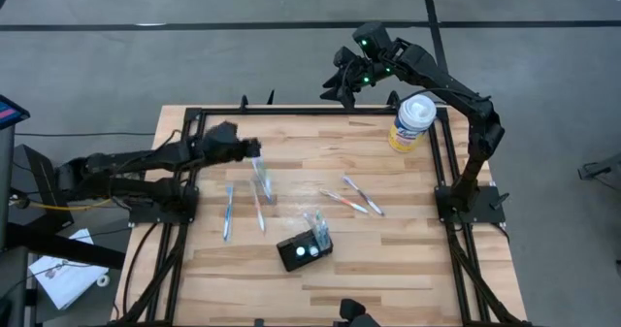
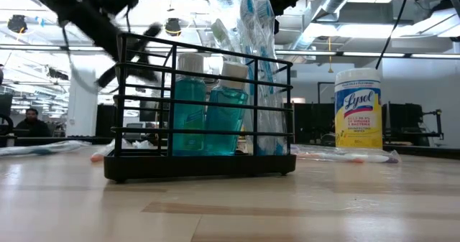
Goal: Pick & Place toothbrushing station
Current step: Put the green toothbrush into the mesh organizer
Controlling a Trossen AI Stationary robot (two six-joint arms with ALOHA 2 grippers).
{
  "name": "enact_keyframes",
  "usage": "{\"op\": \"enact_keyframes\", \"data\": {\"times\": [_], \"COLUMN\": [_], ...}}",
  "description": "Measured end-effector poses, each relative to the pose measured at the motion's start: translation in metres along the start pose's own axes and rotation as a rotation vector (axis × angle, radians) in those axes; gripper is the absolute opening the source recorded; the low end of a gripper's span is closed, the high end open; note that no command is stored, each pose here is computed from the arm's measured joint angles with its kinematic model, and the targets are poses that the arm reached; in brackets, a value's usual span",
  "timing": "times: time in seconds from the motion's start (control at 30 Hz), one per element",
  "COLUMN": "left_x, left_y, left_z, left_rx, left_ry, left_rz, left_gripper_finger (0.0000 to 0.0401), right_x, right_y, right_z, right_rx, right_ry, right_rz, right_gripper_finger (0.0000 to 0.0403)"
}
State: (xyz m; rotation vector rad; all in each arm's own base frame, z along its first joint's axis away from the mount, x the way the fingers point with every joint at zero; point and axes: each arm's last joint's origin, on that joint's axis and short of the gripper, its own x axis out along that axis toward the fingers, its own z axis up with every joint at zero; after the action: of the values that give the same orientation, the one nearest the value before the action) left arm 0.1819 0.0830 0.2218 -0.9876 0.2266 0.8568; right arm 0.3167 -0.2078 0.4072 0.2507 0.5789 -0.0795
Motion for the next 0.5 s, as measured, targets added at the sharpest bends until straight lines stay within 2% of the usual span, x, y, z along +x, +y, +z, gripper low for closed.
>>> {"op": "enact_keyframes", "data": {"times": [0.17, 0.37, 0.5], "left_x": [-0.017, -0.019, -0.017], "left_y": [-0.04, -0.073, -0.097], "left_z": [0.027, 0.038, 0.038], "left_rx": [0.216, 0.373, 0.468], "left_ry": [-0.125, -0.106, -0.126], "left_rz": [-0.276, -0.48, -0.573], "left_gripper_finger": [0.0007, 0.0007, 0.0007], "right_x": [-0.001, -0.002, -0.002], "right_y": [-0.002, -0.003, -0.004], "right_z": [0.0, 0.001, 0.001], "right_rx": [-0.001, 0.005, 0.007], "right_ry": [-0.006, -0.01, -0.013], "right_rz": [-0.005, -0.009, -0.012], "right_gripper_finger": [0.0209, 0.0209, 0.0209]}}
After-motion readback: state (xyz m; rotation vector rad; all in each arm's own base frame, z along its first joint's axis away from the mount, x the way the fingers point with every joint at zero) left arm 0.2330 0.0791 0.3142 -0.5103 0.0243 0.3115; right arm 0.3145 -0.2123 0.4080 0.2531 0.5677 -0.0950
